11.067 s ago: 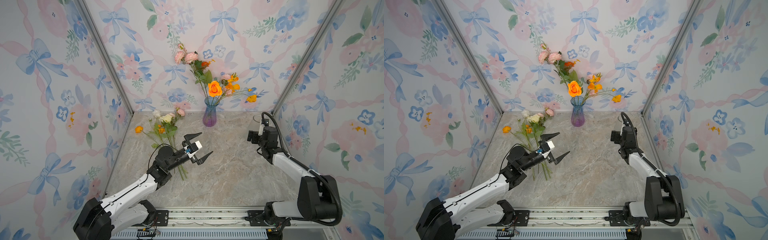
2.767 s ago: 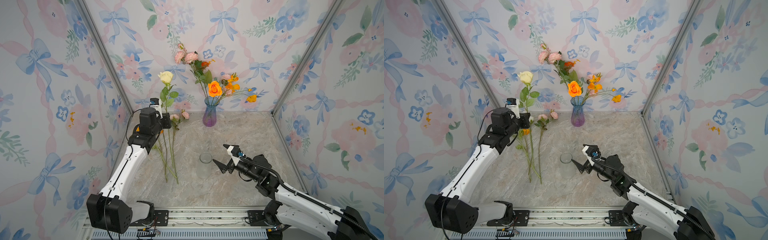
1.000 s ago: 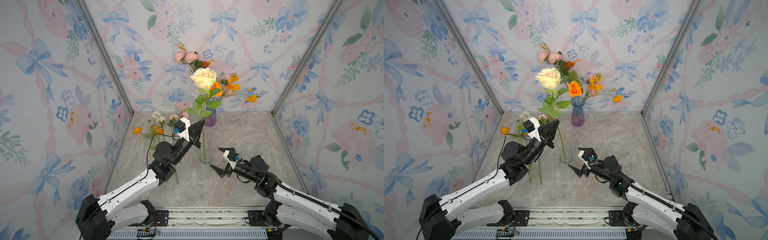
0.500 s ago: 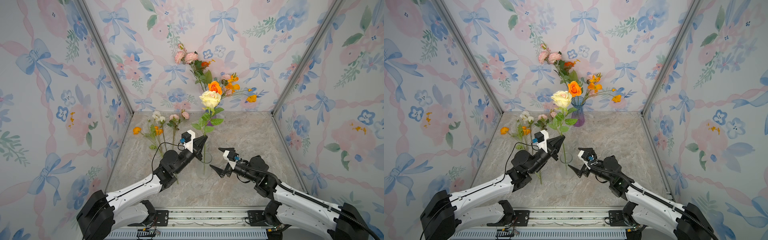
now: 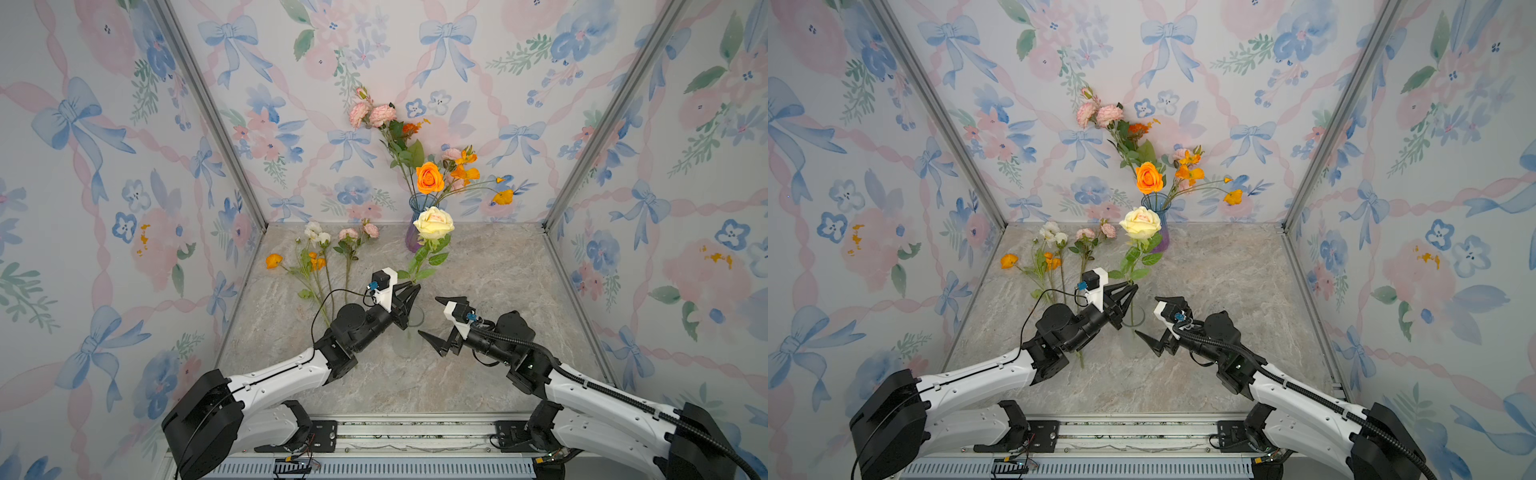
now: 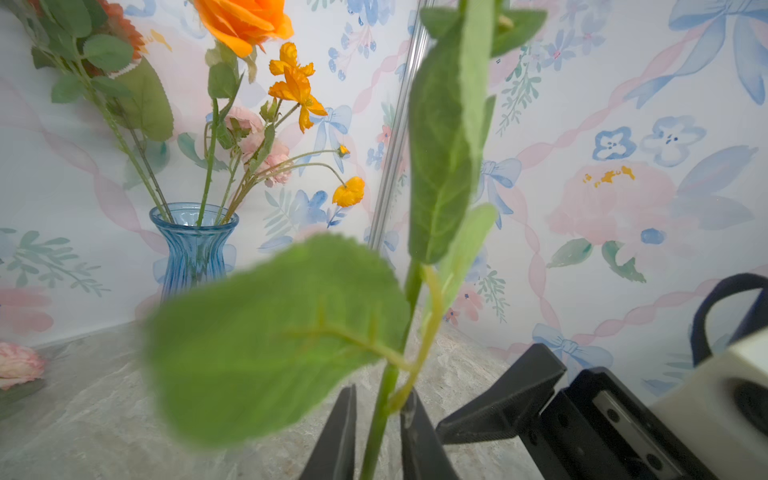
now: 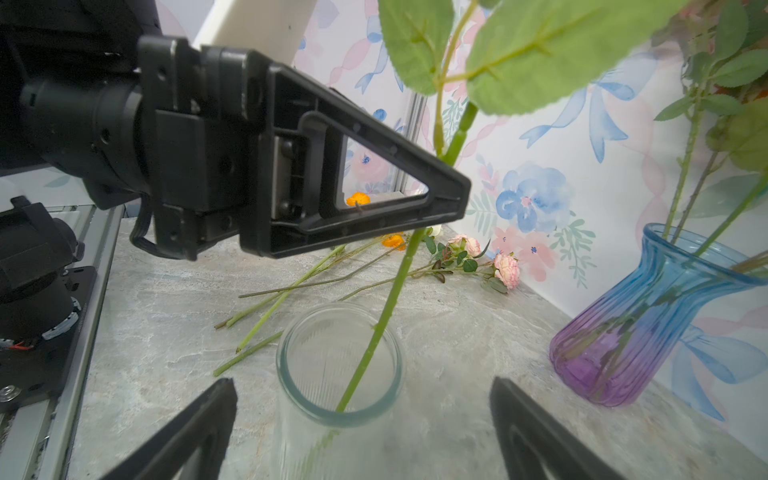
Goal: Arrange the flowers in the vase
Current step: 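Lower the cream rose stem into the glass cup with the left gripper, then open the left gripper and draw it back to the loose flowers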
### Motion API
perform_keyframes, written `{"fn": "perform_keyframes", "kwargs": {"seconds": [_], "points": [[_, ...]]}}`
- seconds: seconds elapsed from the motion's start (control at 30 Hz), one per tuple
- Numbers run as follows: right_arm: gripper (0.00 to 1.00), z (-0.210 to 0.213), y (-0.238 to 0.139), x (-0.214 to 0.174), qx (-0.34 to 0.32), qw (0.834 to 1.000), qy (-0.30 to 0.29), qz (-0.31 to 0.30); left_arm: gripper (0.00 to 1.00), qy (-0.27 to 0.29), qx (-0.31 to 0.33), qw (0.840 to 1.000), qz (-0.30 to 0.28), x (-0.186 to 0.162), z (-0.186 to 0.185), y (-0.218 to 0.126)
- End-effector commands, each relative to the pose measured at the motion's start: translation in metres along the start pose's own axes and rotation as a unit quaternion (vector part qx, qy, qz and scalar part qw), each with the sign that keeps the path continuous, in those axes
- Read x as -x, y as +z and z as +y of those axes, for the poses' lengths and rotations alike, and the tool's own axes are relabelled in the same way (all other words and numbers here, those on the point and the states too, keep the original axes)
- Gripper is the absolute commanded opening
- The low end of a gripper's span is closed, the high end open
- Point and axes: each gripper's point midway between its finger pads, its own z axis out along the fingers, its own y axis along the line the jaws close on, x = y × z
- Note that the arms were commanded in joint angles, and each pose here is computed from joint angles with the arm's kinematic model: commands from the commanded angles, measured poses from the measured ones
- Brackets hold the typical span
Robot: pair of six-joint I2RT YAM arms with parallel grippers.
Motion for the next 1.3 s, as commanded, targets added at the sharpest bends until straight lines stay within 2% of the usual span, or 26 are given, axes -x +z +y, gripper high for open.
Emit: {"fn": "perform_keyframes", "kwargs": {"seconds": [0.0,0.2,0.33,0.4,0.5,0.57,0.67,0.73,0.87,1.0,1.1,1.27], "points": [[0.97,0.005,0.002,0.006,0.009,1.0,-0.009,-0.007,0.35,0.0,-0.01,1.0,-0.014,0.006,-0.004,-0.005],[0.97,0.004,0.003,0.006,0.008,1.0,-0.009,-0.006,0.52,0.013,-0.01,1.0,-0.021,0.012,-0.004,-0.018],[0.97,0.005,0.003,0.005,0.008,1.0,-0.008,-0.006,0.58,0.017,0.003,0.999,-0.029,0.022,0.002,-0.035],[0.97,0.005,0.004,0.005,0.01,1.0,-0.008,-0.006,0.58,0.013,0.045,0.999,-0.025,0.025,0.018,-0.043],[0.97,0.005,0.004,0.005,0.01,1.0,-0.008,-0.006,0.56,-0.006,0.129,0.991,0.014,0.019,0.062,-0.048],[0.97,0.006,0.004,0.005,0.011,1.0,-0.008,-0.005,0.55,-0.036,0.197,0.978,0.061,0.007,0.104,-0.05],[0.97,0.006,0.004,0.005,0.012,1.0,-0.009,-0.005,0.55,-0.075,0.311,0.936,0.144,-0.028,0.167,-0.064],[0.97,0.006,0.003,0.006,0.012,1.0,-0.009,-0.006,0.55,-0.098,0.348,0.914,0.182,-0.045,0.194,-0.066],[0.97,0.006,0.002,0.007,0.01,1.0,-0.011,-0.007,0.48,-0.156,0.382,0.875,0.253,-0.098,0.231,-0.071],[0.97,0.006,0.002,0.007,0.009,1.0,-0.012,-0.007,0.44,-0.136,0.44,0.839,0.291,-0.131,0.267,-0.073],[0.97,0.005,0.002,0.006,0.006,1.0,-0.013,-0.006,0.4,-0.134,0.456,0.82,0.32,-0.154,0.283,-0.066],[0.97,0.005,0.002,0.006,0.006,1.0,-0.013,-0.005,0.38,-0.131,0.471,0.801,0.345,-0.176,0.3,-0.059]]}}
